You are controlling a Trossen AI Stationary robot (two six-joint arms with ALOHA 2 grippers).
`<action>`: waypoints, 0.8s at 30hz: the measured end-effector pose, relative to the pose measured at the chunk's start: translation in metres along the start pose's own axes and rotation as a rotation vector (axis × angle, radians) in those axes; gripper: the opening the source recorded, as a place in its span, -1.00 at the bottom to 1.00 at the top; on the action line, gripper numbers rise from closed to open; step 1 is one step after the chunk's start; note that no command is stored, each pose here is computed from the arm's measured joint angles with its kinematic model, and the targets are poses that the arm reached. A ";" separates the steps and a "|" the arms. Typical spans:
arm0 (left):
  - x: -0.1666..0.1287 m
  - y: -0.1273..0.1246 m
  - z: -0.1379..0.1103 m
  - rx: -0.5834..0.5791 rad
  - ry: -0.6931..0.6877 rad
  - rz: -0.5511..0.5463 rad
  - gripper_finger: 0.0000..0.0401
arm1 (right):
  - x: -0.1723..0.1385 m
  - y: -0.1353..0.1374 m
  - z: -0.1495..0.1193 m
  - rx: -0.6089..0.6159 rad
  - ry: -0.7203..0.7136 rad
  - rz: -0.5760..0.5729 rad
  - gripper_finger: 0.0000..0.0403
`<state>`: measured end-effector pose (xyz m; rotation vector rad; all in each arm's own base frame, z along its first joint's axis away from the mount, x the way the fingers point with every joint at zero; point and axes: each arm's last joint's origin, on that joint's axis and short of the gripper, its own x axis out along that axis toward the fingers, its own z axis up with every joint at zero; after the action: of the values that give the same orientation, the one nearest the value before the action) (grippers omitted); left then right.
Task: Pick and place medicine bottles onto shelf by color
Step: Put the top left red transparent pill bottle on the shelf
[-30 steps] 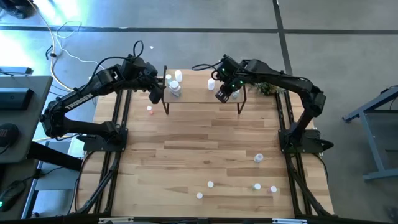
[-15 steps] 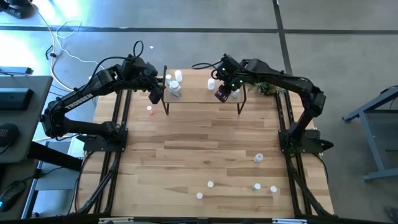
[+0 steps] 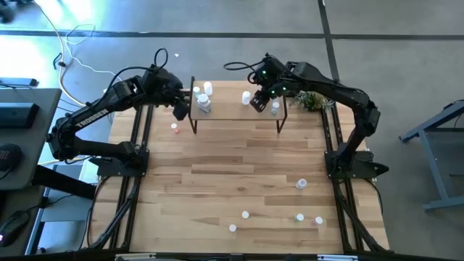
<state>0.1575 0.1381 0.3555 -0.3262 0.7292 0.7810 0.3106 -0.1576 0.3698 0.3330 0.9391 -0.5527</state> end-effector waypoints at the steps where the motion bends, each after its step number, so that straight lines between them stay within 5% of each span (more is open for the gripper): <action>1: 0.000 0.001 -0.002 -0.022 0.024 0.020 0.05 | -0.002 -0.001 0.001 -0.004 -0.008 -0.012 -0.26; 17: -0.007 0.003 -0.041 -0.119 0.414 0.080 0.13 | -0.023 -0.026 0.011 0.043 -0.051 -0.127 -0.26; 24: 0.013 -0.002 -0.083 -0.030 0.448 0.046 0.13 | -0.022 -0.028 0.009 0.044 -0.027 -0.131 -0.26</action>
<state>0.1259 0.1008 0.2878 -0.5221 1.1485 0.7705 0.2902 -0.1778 0.3920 0.3043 0.9278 -0.6975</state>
